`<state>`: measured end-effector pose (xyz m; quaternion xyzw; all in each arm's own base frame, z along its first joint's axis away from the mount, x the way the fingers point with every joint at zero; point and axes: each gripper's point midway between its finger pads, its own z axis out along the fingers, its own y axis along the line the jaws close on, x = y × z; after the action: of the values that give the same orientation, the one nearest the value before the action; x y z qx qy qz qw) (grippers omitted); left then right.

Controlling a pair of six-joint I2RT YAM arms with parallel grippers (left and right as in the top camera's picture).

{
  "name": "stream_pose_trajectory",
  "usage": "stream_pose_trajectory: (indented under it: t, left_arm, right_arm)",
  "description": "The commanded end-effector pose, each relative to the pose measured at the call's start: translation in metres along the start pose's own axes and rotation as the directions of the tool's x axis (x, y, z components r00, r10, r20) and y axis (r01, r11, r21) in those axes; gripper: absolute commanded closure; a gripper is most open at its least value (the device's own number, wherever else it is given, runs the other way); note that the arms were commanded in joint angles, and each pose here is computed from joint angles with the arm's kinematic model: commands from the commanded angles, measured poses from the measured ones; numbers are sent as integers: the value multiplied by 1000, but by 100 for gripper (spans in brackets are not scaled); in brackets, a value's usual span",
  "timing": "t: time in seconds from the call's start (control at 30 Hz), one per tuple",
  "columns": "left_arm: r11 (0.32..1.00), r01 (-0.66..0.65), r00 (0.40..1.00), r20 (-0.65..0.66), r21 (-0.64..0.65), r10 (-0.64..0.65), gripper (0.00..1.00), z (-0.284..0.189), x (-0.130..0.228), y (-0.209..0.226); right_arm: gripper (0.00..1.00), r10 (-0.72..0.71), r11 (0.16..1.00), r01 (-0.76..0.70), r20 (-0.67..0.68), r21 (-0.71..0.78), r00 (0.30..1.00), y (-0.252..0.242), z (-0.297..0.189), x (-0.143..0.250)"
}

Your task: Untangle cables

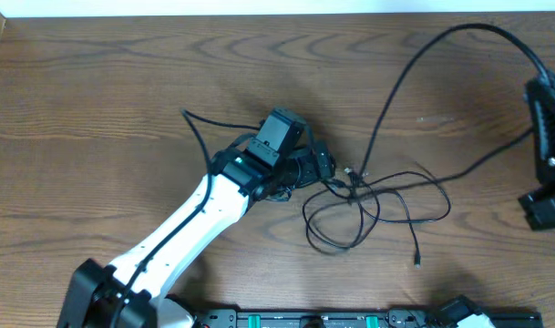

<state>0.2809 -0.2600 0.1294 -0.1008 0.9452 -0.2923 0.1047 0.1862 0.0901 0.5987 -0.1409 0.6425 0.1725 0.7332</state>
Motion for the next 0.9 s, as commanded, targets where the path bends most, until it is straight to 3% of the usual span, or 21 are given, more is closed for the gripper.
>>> stream_pose_trajectory:
  t: [0.0,0.07,0.13,0.27,0.33,0.5,0.73,0.87]
  left_arm:
    - [1000,14,1000,-11,-10,-14,4,6,-4,2]
    - [996,94,996,-2,-14,-94,4,5,-9,6]
    - [996,89,996,15,-9,-89,4,2,-17,9]
    - [998,-53,998,45,-29,55,4,-11,-33,24]
    - [996,-60,997,37,-66,63,4,-21,-37,40]
    - [980,-148,989,-33,-131,145,4,-48,-22,68]
    - [871,-491,867,-89,3,490,4,-76,26,32]
    - [816,-572,820,-90,-83,565,4,-88,45,34]
  right_arm:
    - [98,-38,998,36,30,52,999,-9,-14,-8]
    - [98,-41,997,38,39,66,998,-12,-19,-10]
    - [98,-44,995,41,44,86,998,-15,-23,-10]
    - [98,-73,990,67,45,127,996,-23,-28,-7]
    - [98,-97,985,90,43,148,994,-26,-29,-4]
    - [96,-107,976,98,33,193,994,-35,-27,9]
    - [96,-107,974,100,21,204,994,-40,-16,19]
    - [96,-107,974,100,20,204,994,-40,-14,20]
